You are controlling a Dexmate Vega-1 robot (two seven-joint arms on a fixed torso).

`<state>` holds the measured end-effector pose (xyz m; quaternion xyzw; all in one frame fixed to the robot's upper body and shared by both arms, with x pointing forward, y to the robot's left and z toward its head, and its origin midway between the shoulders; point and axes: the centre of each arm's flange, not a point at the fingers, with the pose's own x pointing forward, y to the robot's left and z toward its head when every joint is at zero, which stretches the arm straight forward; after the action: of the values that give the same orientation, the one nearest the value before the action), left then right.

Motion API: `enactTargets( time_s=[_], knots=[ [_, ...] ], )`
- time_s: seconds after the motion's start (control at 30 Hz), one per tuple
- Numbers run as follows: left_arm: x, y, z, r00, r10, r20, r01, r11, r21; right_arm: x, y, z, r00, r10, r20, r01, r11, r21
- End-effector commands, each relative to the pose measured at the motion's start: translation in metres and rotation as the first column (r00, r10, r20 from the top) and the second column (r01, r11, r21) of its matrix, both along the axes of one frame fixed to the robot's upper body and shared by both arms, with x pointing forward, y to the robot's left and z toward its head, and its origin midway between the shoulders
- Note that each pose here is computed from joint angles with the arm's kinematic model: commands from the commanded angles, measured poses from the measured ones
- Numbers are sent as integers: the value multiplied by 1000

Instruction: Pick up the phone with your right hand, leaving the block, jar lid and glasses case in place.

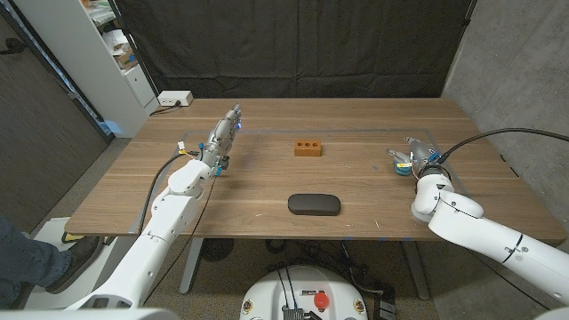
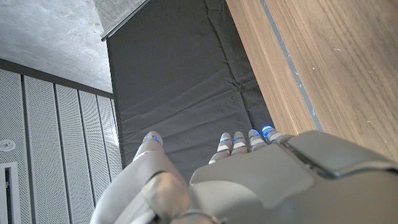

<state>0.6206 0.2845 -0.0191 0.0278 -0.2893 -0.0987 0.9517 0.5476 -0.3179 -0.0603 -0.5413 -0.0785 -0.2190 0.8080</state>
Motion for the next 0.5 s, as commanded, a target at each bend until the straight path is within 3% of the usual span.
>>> enactTargets(
  time_s=[0.03,0.5],
  knots=[
    [2,3,-2,1000,1,-7,-1,1000,3,6,4,-4,999,-28,-43,28,999,-19],
    [-1,8,-4,1000,12,-7,-12,1000,-6,13,8,-6,998,-46,-39,44,998,-47]
  ],
)
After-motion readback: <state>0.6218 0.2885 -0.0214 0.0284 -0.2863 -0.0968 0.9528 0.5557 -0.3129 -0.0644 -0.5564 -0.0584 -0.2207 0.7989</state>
